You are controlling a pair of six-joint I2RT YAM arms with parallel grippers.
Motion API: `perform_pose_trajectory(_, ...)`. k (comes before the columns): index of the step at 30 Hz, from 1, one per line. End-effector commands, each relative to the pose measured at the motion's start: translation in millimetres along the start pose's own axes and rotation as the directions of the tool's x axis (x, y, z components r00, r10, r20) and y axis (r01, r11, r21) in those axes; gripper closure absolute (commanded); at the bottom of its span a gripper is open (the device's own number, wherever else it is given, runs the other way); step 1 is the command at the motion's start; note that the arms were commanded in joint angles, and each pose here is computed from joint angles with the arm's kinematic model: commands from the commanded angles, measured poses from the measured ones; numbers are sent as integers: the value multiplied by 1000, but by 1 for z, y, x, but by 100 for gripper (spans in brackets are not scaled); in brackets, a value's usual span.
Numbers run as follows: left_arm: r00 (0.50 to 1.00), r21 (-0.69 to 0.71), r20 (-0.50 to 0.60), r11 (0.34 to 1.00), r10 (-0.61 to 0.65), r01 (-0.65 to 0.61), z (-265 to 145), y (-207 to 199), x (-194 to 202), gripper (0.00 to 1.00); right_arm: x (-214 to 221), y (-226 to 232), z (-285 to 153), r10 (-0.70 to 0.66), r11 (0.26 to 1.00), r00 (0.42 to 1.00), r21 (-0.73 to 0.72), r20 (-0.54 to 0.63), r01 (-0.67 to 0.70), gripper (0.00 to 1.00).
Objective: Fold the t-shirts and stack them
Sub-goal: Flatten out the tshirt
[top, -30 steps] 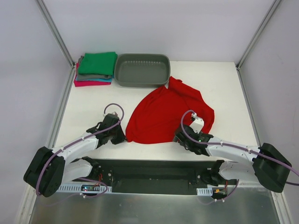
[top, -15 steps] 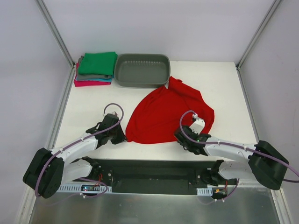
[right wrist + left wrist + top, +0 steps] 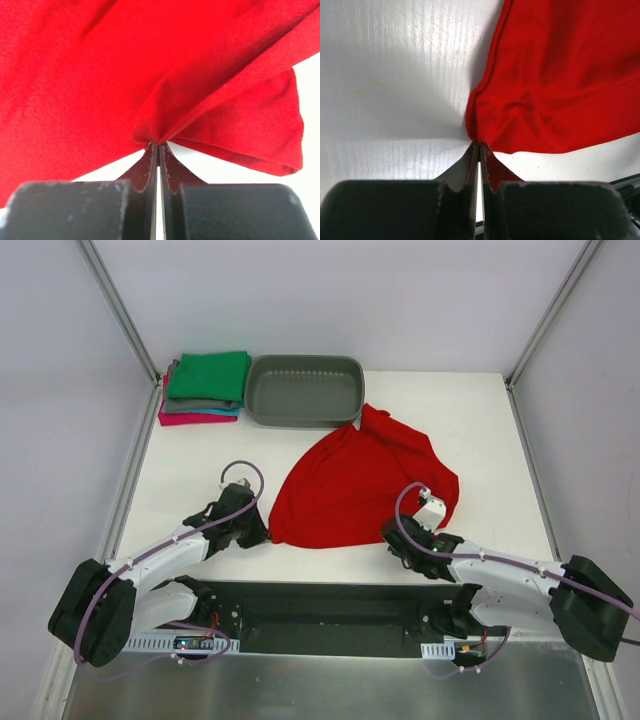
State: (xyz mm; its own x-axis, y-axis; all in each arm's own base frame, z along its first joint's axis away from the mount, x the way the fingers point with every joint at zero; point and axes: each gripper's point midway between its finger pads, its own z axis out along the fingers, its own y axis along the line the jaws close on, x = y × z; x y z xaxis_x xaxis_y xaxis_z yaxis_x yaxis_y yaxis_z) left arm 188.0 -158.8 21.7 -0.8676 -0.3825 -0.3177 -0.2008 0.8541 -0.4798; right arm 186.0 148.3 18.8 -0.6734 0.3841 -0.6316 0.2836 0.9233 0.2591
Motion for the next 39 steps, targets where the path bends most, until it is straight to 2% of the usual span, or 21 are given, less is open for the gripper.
perform_pose_trajectory(1,1000,-9,28,1000,6,-5,-2,1,-4,100,-14,-6,-5,-31,999,997,-28,73,33,100)
perform_pose_trajectory(6,999,7,46,1000,18,-18,-5,-4,-9,100,-35,-11,-23,-75,993,986,-74,147,87,100)
perform_pose_trajectory(10,994,67,104,997,28,-35,-19,-22,-23,100,-73,-13,-54,-64,987,961,-126,269,101,100)
perform_pose_trajectory(15,956,137,292,989,19,-61,-65,-55,-69,100,-140,-12,-112,23,975,894,-206,447,78,100)
perform_pose_trajectory(18,888,156,459,983,13,-95,-117,-77,-110,100,-199,-28,-163,57,988,812,-152,581,40,100)
perform_pose_trajectory(22,757,154,653,982,-16,-113,-189,-96,-157,100,-259,-40,-223,35,997,724,-72,689,20,100)
perform_pose_trajectory(27,584,219,809,957,-68,-191,-307,-131,-194,100,-315,-17,-294,44,982,672,-154,739,105,100)
perform_pose_trajectory(31,455,280,881,916,-127,-286,-401,-150,-200,100,-350,-3,-356,134,938,619,-301,774,173,100)
perform_pose_trajectory(35,370,330,912,855,-179,-400,-477,-163,-190,100,-364,11,-414,227,834,605,-473,763,284,100)
perform_pose_trajectory(39,344,388,912,746,-225,-542,-537,-181,-168,100,-353,31,-485,337,575,651,-696,680,430,100)
